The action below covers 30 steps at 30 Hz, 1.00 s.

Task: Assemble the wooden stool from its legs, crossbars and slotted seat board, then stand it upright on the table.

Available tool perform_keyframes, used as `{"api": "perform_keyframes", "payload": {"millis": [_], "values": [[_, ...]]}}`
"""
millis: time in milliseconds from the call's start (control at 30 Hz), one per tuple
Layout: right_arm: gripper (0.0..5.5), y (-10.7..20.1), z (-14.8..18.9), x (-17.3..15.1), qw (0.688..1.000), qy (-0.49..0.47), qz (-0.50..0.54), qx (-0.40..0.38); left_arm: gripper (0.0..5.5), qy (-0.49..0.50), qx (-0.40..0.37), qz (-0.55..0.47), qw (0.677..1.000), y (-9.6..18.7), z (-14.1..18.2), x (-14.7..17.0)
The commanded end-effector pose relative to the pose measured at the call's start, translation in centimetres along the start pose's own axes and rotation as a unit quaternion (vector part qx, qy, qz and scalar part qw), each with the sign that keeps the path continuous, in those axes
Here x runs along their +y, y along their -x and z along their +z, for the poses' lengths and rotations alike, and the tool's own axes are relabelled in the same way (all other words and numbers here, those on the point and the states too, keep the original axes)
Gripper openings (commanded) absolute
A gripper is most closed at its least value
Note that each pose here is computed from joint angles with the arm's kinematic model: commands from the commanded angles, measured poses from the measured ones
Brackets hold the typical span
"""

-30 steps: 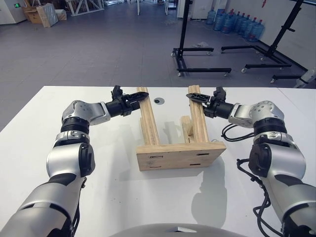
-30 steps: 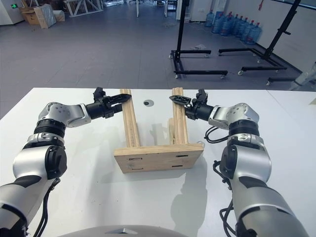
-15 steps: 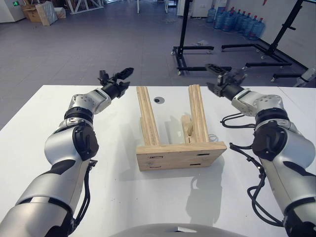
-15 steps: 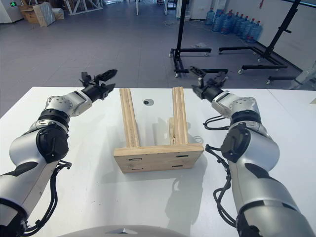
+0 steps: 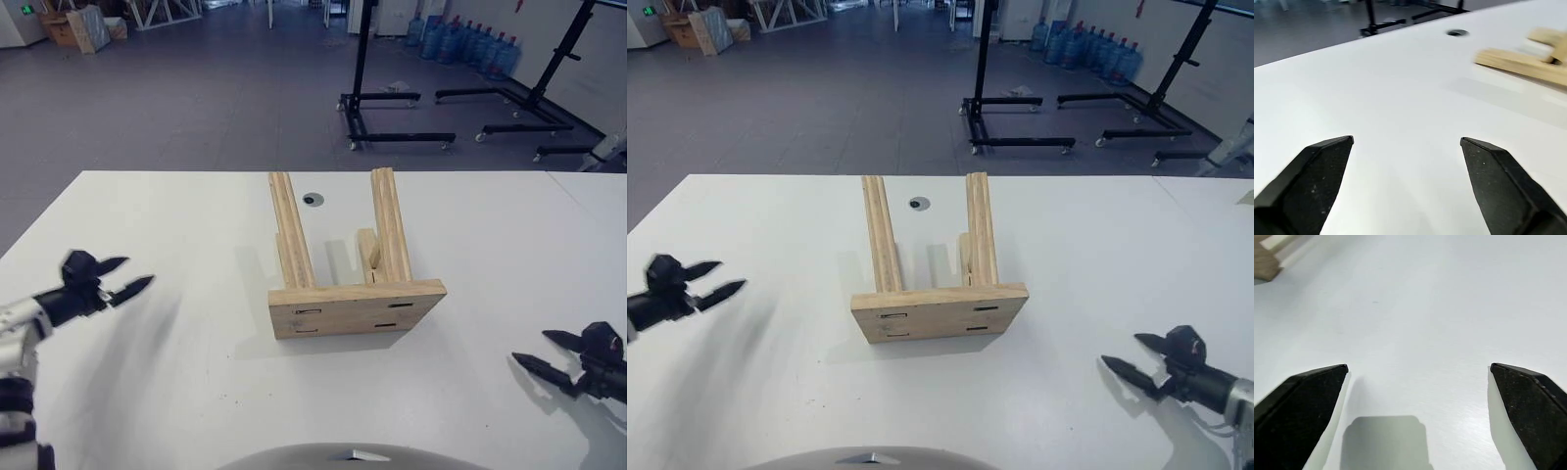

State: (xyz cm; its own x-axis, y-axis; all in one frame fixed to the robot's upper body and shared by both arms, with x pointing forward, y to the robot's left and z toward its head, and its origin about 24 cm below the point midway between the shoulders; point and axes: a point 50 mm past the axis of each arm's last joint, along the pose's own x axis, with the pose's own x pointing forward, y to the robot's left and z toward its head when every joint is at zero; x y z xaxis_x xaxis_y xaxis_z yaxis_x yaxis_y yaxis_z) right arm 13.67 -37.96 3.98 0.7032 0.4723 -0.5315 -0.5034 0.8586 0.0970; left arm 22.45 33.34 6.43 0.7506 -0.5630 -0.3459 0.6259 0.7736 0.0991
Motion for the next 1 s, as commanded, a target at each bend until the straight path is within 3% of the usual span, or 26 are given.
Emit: {"api": "perform_keyframes", "payload": {"millis": [33,200,333,467,633,900,1000], "values": [[5.40,-3.5,3.5,7.3,0.982,0.092,0.149,-0.071,4.20,-0.158,-0.067,-0.211,0.962,-2.8,3.8,-10.5],[5.40,-2.1,7.5,7.1,0.973,0.075,0.161,-0.148,4.93,-0.139,-0.039,-0.273,0.951,-1.4,4.7,-11.4],[5.40,-2.2,9.3,6.0,0.970,0.064,0.151,-0.182,5.38,-0.148,-0.061,-0.248,0.956,-2.8,5.4,-11.6],[5.40,-5.0,9.4,6.7,0.964,0.076,0.191,-0.168,5.38,-0.129,-0.073,-0.197,0.969,-4.8,5.1,-11.5],[5.40,-8.2,9.0,7.2,0.956,0.109,0.238,-0.134,5.38,-0.090,-0.098,-0.206,0.969,-6.5,5.0,-13.1],[5.40,-10.2,9.0,6.7,0.949,0.124,0.264,-0.121,5.38,-0.067,-0.111,-0.235,0.963,-7.6,5.6,-14.0],[5.40,-10.8,9.0,7.0,0.945,0.126,0.277,-0.120,4.90,-0.070,-0.110,-0.234,0.963,-8.1,5.4,-13.9]]}}
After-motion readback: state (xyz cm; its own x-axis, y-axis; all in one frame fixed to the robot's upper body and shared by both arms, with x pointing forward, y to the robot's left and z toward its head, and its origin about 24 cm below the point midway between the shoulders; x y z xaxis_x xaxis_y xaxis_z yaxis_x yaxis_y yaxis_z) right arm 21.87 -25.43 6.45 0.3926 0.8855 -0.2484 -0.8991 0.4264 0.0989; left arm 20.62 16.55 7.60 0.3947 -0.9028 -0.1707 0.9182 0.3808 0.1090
